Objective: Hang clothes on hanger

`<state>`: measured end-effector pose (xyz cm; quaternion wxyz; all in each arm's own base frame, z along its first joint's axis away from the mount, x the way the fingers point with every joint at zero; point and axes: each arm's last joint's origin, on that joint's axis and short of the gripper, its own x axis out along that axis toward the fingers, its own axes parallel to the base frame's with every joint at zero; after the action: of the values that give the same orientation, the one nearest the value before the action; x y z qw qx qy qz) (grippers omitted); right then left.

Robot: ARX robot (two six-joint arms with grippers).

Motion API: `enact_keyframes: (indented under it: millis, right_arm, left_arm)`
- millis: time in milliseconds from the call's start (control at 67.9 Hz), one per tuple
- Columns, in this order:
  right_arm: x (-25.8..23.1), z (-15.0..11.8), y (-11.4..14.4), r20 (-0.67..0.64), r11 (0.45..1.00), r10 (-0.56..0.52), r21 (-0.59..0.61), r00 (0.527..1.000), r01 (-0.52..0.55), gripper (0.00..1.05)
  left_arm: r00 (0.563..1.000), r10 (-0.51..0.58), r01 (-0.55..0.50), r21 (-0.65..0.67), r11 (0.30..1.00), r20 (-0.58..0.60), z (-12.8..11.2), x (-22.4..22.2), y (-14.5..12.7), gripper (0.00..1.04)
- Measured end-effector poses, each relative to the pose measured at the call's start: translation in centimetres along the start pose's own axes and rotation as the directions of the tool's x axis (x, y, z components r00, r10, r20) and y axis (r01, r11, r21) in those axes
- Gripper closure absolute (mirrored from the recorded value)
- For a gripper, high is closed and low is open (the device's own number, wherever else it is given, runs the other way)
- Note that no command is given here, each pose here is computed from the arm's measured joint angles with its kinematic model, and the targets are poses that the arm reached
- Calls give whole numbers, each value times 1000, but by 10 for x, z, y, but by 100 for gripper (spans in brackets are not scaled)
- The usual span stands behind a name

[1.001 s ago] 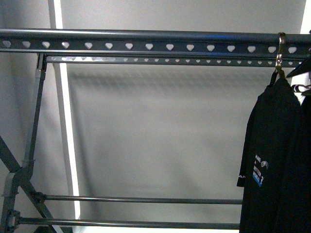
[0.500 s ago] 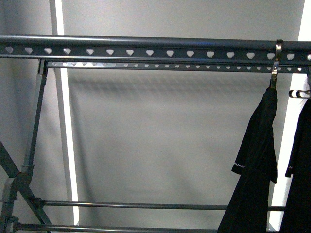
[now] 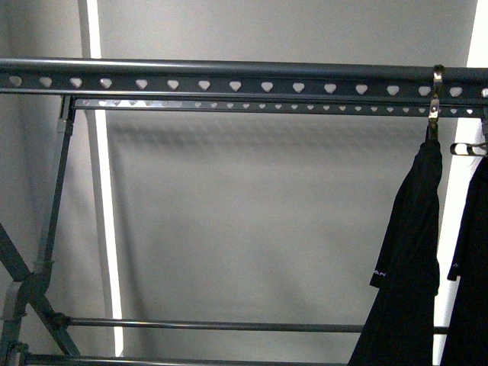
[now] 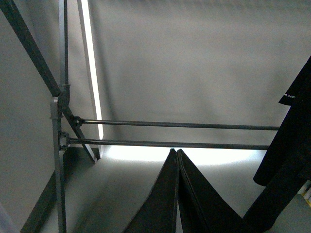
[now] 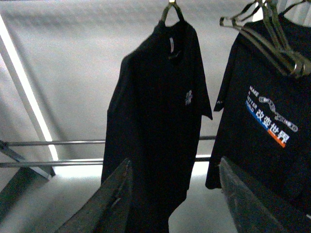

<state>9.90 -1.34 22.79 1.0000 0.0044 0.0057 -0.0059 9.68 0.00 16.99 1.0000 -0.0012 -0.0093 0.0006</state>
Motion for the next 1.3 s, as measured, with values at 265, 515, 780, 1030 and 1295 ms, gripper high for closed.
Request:
enact_keyframes:
  millis: [265,515,780,1030,1295]
  right_arm:
    - [-1,-23,13,9,1000,12,-6,1000,-12,100]
    - [-1,-41,13,6,1000,11,-8,1000,-11,102]
    - [-1,-48,13,9,1000,12,-8,1000,-11,102]
    - [-1,-61,13,13,1000,12,-8,1000,-11,102]
    - [-1,-63,12,10,1000,11,-9,1000,-11,99]
  left_arm:
    - [1000,0,0,0,1000,0,0,0,0,101]
    - [1000,0,0,0,1000,0,0,0,0,101]
    - [1000,0,0,0,1000,0,0,0,0,101]
    - [1000,0,0,0,1000,-1,0,0,0,101]
    - [1000,0,0,0,1000,-2,0,0,0,95]
